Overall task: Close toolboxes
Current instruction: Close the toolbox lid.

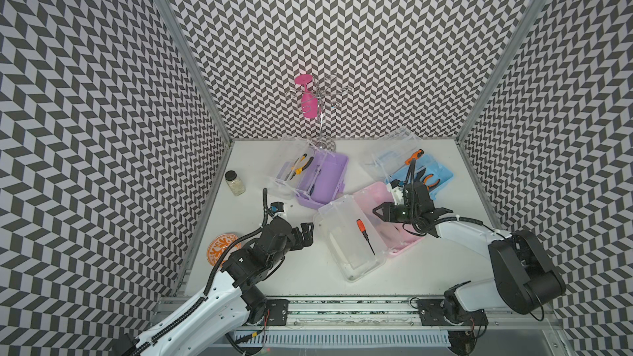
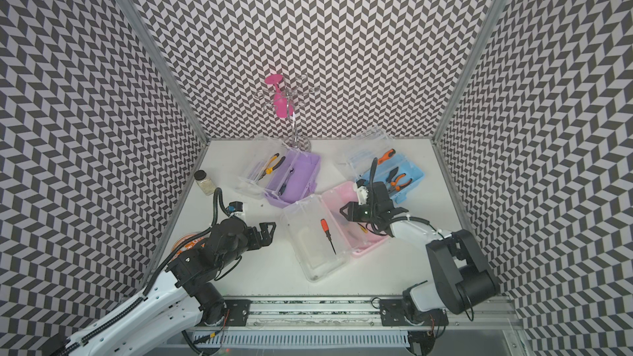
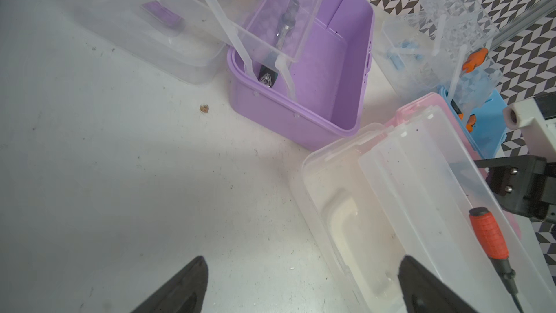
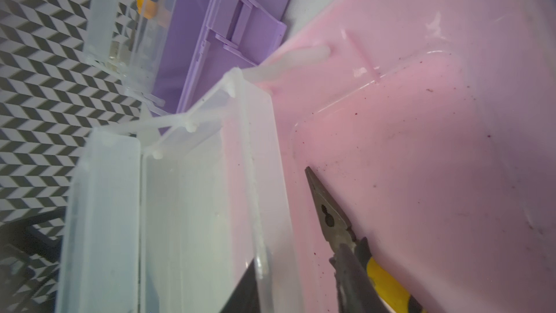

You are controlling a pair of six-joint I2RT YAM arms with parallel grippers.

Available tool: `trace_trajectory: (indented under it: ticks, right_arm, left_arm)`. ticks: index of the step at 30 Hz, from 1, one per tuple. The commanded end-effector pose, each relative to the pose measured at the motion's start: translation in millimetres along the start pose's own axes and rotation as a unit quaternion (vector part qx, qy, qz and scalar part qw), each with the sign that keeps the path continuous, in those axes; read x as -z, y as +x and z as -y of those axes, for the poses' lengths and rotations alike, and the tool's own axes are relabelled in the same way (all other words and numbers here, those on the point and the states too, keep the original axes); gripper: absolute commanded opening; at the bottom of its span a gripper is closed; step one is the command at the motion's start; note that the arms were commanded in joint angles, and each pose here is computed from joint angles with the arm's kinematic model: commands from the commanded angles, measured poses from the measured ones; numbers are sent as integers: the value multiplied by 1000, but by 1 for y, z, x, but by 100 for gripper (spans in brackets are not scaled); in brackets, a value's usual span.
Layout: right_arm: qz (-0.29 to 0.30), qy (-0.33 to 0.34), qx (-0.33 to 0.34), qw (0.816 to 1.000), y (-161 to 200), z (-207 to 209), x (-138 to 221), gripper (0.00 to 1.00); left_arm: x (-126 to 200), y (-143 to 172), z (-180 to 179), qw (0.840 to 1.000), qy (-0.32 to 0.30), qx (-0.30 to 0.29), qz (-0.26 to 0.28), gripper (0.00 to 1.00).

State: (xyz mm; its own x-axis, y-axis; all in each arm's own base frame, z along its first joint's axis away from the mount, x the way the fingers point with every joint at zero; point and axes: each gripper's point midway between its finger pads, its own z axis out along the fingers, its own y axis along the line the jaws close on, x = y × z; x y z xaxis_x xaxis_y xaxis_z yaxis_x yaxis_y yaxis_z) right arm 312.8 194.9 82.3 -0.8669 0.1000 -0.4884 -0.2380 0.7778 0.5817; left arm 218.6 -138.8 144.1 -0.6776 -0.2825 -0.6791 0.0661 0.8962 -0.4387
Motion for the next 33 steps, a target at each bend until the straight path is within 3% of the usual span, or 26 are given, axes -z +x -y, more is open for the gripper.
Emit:
trace_trajectory:
  ticks: [1,14,22,33]
  right_arm:
    - [2,49,10,999,-1,12,11,46]
    - [48,143,77,986,-31,13,58,87]
    - [52,187,56,979,-27,30,64,96]
    - [31,133,25,990,7,28,53,99]
  left_arm:
    - [-6,-1,10,1000,23,13,2,99]
    - [-28,20,16,998,51,24,-25,99]
    - [-33,33,16,996,71,42,-35,99]
    - [-40,38,23,994,96,41,-36,99]
